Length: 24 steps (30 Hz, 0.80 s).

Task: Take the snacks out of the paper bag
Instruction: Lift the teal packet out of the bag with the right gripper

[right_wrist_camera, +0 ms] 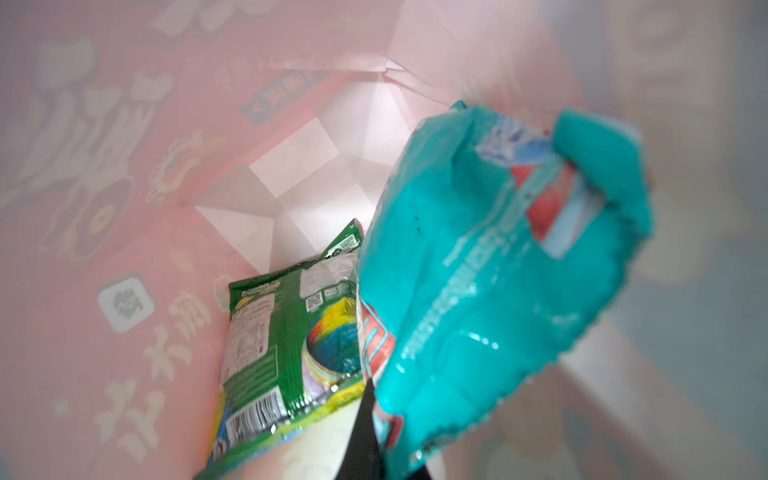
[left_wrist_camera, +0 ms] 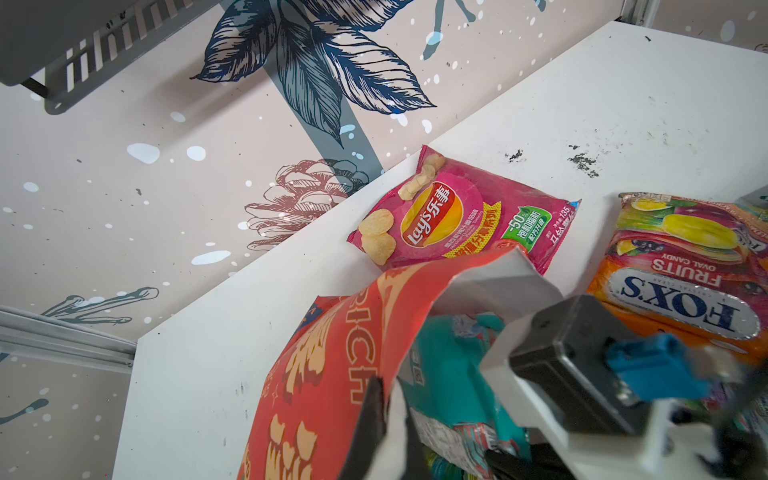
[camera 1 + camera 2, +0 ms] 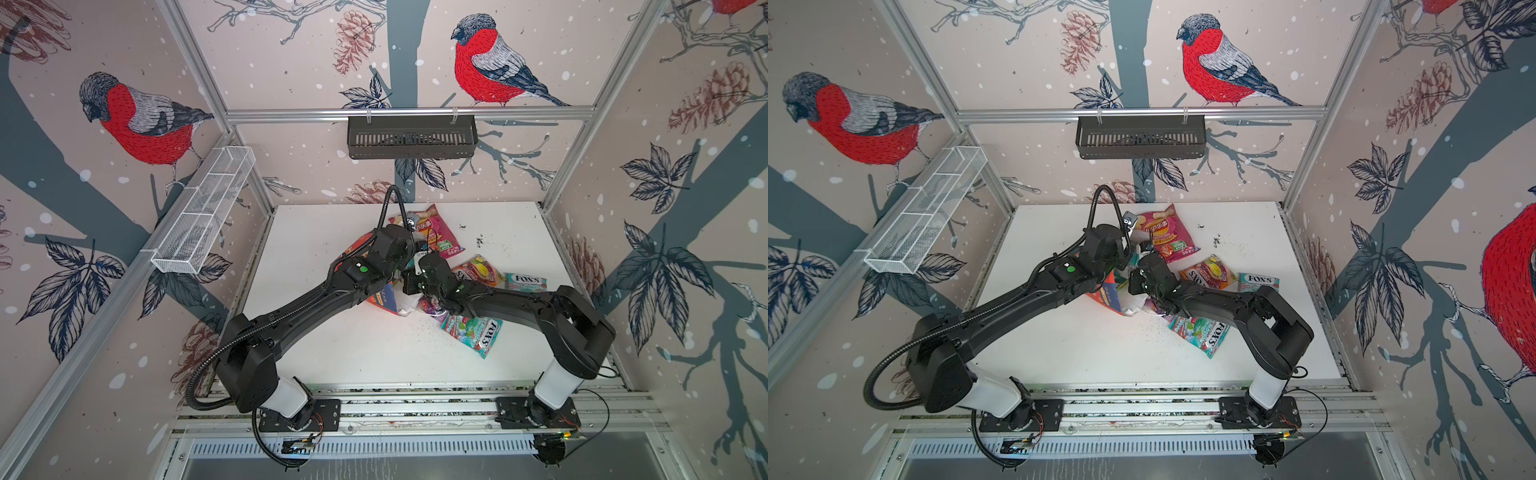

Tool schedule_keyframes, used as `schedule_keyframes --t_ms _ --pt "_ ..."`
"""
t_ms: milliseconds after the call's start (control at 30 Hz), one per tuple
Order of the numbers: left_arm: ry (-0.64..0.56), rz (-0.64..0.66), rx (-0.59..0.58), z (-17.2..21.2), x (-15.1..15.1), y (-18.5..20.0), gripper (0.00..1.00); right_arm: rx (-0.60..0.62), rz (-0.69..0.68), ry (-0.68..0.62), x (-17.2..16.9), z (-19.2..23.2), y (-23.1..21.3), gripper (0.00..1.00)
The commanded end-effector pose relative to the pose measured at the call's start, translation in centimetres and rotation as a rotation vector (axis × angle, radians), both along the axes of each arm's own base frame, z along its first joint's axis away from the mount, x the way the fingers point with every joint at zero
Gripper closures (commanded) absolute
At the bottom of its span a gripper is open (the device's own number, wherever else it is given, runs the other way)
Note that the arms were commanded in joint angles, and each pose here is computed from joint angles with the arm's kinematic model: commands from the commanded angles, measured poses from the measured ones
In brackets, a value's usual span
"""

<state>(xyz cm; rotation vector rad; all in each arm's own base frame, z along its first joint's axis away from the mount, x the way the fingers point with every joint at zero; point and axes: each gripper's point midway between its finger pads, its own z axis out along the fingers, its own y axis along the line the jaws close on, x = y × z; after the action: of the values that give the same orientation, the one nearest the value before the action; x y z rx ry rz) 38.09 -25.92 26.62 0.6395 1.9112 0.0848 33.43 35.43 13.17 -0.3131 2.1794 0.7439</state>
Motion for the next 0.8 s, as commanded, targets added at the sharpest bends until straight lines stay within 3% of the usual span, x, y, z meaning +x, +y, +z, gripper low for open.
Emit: schedule_keyframes --t_ms 0,167,433,767 --pt "-0.011 0.038 0.013 -0.1 0.4 0.7 1.0 0.061 0.028 -0.052 -0.2 2.2 0.3 1.0" --pt "-0.006 0.047 0.014 -0.3 0.6 1.0 1.0 0.109 0.091 -0.1 -1.7 4.3 -0.1 1.0" --pt "-0.008 0.043 0.008 -0.1 0.6 0.9 1.0 0.227 0.336 -0.209 -6.1 9.0 -0.5 1.0" --pt "-0.012 0.031 0.009 0.3 0.5 0.8 1.0 0.192 0.331 -0.408 -9.0 14.4 -5.7 1.0"
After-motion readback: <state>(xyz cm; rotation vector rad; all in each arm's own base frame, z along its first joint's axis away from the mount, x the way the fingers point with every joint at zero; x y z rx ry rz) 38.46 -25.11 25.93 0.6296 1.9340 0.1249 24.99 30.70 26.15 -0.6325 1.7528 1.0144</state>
